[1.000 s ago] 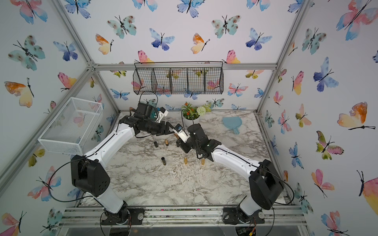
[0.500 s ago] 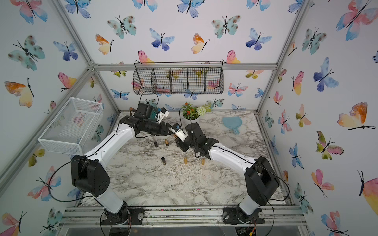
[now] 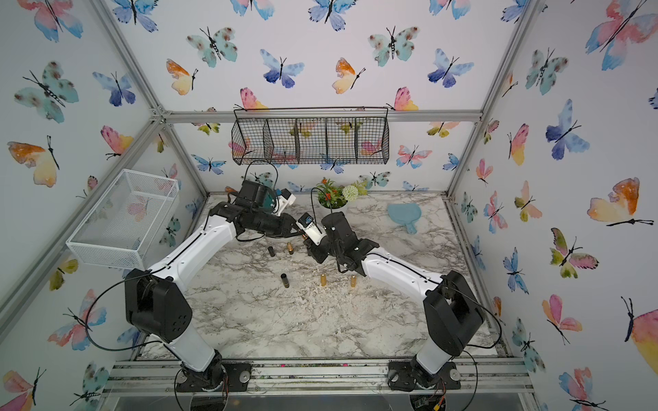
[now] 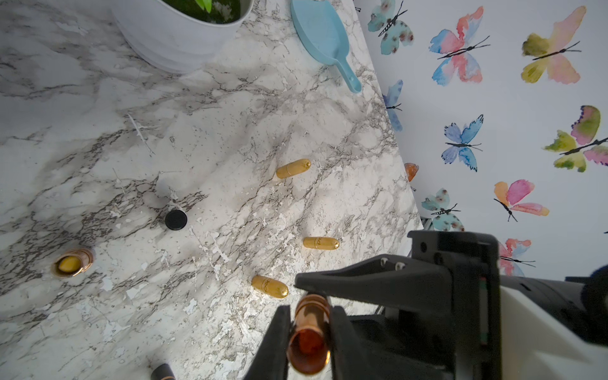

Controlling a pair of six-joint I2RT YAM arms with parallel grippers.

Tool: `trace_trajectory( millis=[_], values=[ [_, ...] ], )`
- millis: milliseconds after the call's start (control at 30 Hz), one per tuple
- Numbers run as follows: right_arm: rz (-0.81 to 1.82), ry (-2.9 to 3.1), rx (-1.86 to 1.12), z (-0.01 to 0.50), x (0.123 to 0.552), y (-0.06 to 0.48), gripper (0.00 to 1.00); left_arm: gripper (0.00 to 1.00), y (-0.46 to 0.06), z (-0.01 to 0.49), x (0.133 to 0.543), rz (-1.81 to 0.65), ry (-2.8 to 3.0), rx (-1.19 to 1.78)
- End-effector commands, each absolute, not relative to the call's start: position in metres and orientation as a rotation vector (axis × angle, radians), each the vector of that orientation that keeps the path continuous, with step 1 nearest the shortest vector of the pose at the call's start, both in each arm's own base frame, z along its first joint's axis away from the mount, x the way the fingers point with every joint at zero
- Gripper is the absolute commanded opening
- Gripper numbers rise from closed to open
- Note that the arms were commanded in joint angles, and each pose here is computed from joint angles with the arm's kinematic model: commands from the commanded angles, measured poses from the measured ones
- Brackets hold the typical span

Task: Open the lipstick cap
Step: Place the lipstick at the center of the board.

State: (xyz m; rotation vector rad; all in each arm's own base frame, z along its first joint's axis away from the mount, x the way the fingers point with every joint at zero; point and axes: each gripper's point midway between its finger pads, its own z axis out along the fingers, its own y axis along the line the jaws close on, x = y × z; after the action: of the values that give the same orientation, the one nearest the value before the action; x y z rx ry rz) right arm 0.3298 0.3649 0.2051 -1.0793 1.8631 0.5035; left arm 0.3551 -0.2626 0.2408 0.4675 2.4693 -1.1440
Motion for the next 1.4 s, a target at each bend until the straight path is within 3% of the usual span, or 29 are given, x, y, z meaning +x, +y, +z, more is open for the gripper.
trace_trajectory(
  millis=[0, 67, 167, 233, 567, 733, 967, 1367],
  values=[
    [0.503, 1.84, -1.078, 0.214, 0.335, 0.37, 0.19, 0.15, -0.264, 0.233, 0.352, -1.151, 2.489, 0.486],
    [0.486, 1.846, -1.063, 0.214, 0.337, 0.367, 0.24, 0.11, -0.264, 0.235, 0.352, -1.151, 2.486, 0.488],
    [0.477, 1.856, -1.035, 0.219, 0.34, 0.365, 0.55, 0.09, -0.264, 0.239, 0.354, -1.145, 2.474, 0.485],
    [0.464, 1.863, -1.03, 0.222, 0.341, 0.364, 0.61, 0.08, -0.261, 0.242, 0.359, -1.118, 2.47, 0.466],
    [0.372, 1.883, -1.015, 0.245, 0.326, 0.33, 0.61, 0.06, -0.255, 0.238, 0.405, -0.76, 2.439, 0.357],
    [0.276, 1.889, -0.943, 0.262, 0.316, 0.297, 0.62, 0.08, -0.28, 0.209, 0.421, -0.487, 2.42, 0.403],
    [0.236, 1.833, -0.833, 0.291, 0.303, 0.264, 0.61, 0.1, -0.313, 0.16, 0.432, -0.29, 2.429, 0.477],
    [0.19, 1.877, -0.834, 0.27, 0.3, 0.254, 0.61, 0.12, -0.328, 0.089, 0.43, -0.217, 2.51, 0.536]
  ],
)
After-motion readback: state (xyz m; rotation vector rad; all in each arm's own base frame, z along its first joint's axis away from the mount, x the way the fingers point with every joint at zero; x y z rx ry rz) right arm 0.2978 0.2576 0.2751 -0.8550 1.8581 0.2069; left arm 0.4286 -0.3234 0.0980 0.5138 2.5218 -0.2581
